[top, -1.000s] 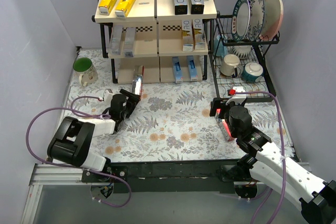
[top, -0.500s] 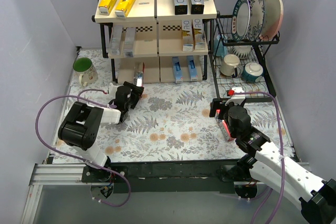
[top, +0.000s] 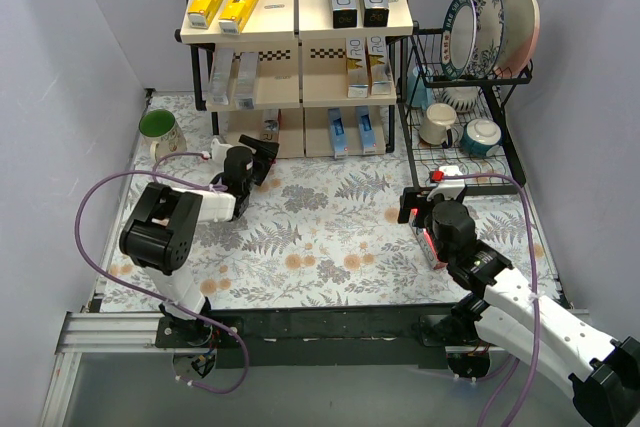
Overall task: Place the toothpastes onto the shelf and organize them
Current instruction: Place the toothpaste on the shelf.
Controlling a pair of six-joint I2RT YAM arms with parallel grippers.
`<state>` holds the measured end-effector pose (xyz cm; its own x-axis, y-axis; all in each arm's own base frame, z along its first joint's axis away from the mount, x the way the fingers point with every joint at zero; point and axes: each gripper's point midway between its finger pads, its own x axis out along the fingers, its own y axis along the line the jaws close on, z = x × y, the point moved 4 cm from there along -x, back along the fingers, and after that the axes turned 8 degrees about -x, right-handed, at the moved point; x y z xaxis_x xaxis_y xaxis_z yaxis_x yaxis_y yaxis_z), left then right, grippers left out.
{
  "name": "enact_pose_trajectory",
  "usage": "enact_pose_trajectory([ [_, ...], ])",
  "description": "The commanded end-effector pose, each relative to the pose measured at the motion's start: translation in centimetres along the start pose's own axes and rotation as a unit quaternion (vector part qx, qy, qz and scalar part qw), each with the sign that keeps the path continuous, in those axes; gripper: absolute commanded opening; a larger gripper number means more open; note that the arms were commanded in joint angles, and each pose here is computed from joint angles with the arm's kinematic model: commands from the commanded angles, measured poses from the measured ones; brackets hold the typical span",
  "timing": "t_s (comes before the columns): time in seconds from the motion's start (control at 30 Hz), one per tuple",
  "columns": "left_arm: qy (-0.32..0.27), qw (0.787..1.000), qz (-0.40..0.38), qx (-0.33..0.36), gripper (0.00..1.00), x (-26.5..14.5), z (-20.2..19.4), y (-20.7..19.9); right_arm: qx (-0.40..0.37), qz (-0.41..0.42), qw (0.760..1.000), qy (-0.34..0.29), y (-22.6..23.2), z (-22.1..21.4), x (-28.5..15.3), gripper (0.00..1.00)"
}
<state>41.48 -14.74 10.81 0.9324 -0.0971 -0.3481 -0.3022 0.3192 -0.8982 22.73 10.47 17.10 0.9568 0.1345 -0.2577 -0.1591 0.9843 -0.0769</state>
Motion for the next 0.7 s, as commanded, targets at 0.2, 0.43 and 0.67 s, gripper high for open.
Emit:
enact_pose_trajectory([
  [0.2,-0.043,0.998,-0.029,-0.037,0.77,-3.0,1.9,0.8,0.009,-0.003,1.000,-0.022,-0.1,1.1,0.1,0.91],
  [0.43,-0.043,0.997,-0.037,-0.044,0.82,-2.1,1.7,2.1,0.009,-0.001,1.000,-0.023,0.0,1.2,0.1,0.90],
  [0.67,-0.027,0.997,-0.048,-0.060,0.83,0.2,1.5,2.6,0.010,-0.001,1.000,-0.026,-0.1,1.3,-0.1,0.91],
])
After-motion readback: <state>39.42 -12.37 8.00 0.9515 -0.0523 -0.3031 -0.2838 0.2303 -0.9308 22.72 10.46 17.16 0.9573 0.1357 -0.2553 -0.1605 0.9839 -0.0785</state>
